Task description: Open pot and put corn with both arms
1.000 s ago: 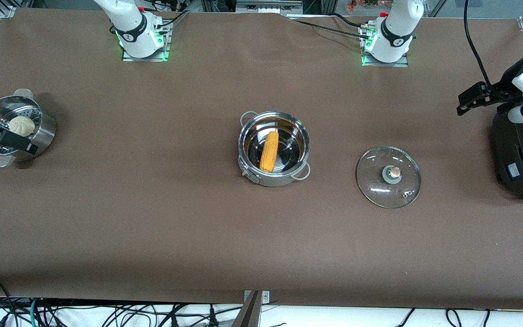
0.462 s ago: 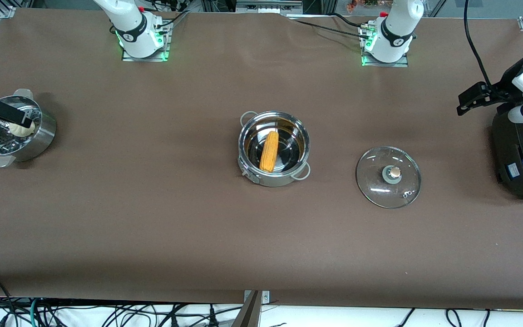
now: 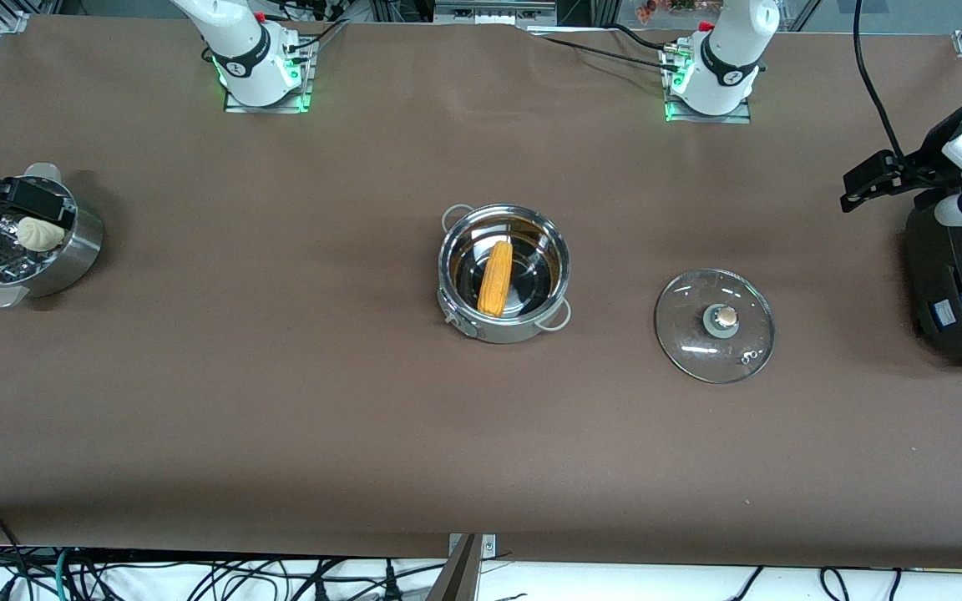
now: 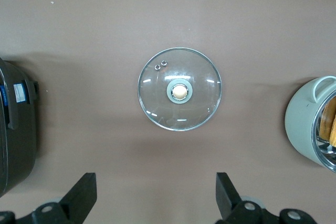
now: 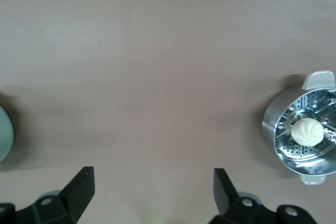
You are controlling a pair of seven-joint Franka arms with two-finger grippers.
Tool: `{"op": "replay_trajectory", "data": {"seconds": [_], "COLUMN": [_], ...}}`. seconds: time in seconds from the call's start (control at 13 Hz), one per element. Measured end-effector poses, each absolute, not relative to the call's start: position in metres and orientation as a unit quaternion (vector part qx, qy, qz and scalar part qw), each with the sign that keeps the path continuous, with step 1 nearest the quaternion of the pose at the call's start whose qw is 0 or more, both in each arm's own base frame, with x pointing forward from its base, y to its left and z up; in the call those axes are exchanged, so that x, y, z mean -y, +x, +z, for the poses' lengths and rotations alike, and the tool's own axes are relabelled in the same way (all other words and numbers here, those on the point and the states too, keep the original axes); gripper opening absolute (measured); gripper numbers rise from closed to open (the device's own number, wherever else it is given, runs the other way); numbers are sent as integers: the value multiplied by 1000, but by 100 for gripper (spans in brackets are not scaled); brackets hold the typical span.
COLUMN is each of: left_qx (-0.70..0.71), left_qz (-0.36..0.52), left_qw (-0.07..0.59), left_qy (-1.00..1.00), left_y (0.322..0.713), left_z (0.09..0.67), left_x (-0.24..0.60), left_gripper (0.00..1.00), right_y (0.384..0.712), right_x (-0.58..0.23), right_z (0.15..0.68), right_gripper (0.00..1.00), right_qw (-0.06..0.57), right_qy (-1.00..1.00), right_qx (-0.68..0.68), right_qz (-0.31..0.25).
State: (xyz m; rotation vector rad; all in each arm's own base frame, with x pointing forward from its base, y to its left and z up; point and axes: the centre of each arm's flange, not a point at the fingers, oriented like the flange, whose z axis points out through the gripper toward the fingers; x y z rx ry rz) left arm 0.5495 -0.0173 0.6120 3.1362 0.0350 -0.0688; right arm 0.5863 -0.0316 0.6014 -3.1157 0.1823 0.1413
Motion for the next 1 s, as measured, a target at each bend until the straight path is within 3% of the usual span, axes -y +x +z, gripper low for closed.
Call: {"op": "replay_trajectory", "data": {"seconds": [1.0], "left_qx": [-12], "left_qz": [-22], "left_qw": [2], "left_qy": [1000], "left_y": [550], "left_z": [612], "left_x": [16], "left_gripper": [100], "right_y": [579], "right_x": [34], "right_z": [587], "right_gripper": [100], "right_qw": [8], "right_qy": [-997], "right_qx": [-61], "right_qz": [57]}}
